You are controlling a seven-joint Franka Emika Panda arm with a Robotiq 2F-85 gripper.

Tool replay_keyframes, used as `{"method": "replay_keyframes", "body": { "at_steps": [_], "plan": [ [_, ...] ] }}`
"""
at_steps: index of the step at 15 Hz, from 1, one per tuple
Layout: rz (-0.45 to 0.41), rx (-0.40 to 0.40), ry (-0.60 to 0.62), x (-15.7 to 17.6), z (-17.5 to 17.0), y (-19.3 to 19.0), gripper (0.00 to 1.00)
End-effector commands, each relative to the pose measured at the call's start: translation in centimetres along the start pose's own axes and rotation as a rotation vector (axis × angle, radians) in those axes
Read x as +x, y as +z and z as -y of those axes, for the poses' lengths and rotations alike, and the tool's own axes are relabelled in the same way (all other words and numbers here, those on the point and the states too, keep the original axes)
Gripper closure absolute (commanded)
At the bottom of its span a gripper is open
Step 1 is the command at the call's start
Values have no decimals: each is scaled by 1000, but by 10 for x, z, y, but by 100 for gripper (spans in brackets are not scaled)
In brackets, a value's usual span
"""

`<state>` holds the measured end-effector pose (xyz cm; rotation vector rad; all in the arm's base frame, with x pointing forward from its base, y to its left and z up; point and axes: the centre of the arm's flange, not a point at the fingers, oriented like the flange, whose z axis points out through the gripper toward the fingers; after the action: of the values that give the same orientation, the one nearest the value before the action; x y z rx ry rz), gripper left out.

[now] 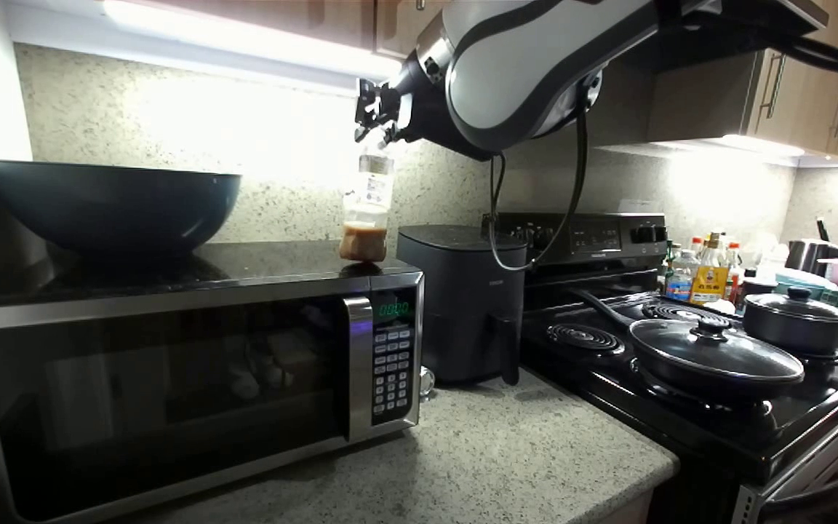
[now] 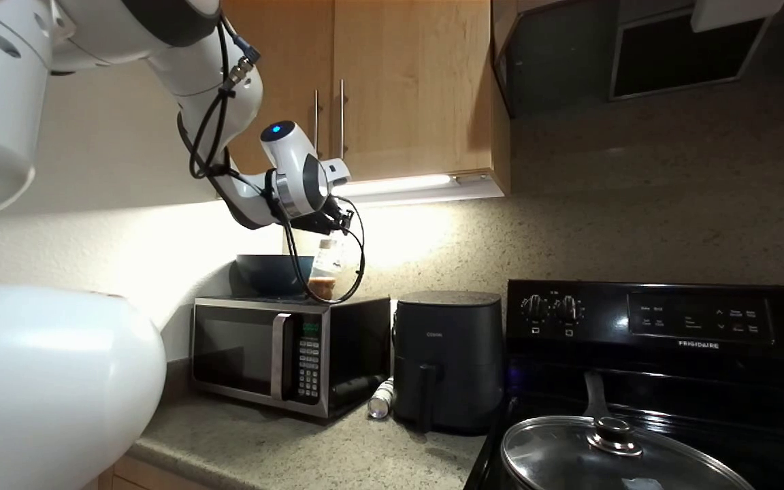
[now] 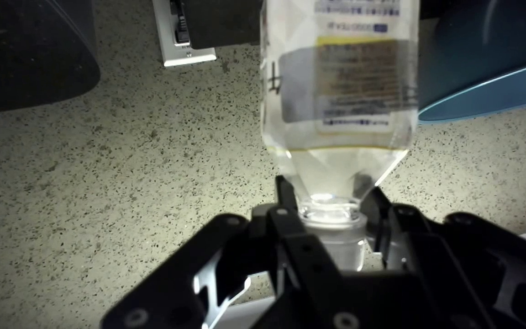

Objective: Pick up the bottle and put it on the counter

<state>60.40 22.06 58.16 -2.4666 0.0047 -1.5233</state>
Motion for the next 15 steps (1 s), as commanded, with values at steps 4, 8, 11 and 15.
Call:
{"method": "replay_keyframes", "body": {
  "at_steps": [4,8,11,15],
  "plan": [
    [-10,-68,-155,-22,-15,-53,87],
    [-39,-147,-179,-21,-39,-69,87],
    [-84,-209,-168,-15,-56,-79,87],
    [-112,-215,-68,-5,-80,-80,87]
  ]
}}
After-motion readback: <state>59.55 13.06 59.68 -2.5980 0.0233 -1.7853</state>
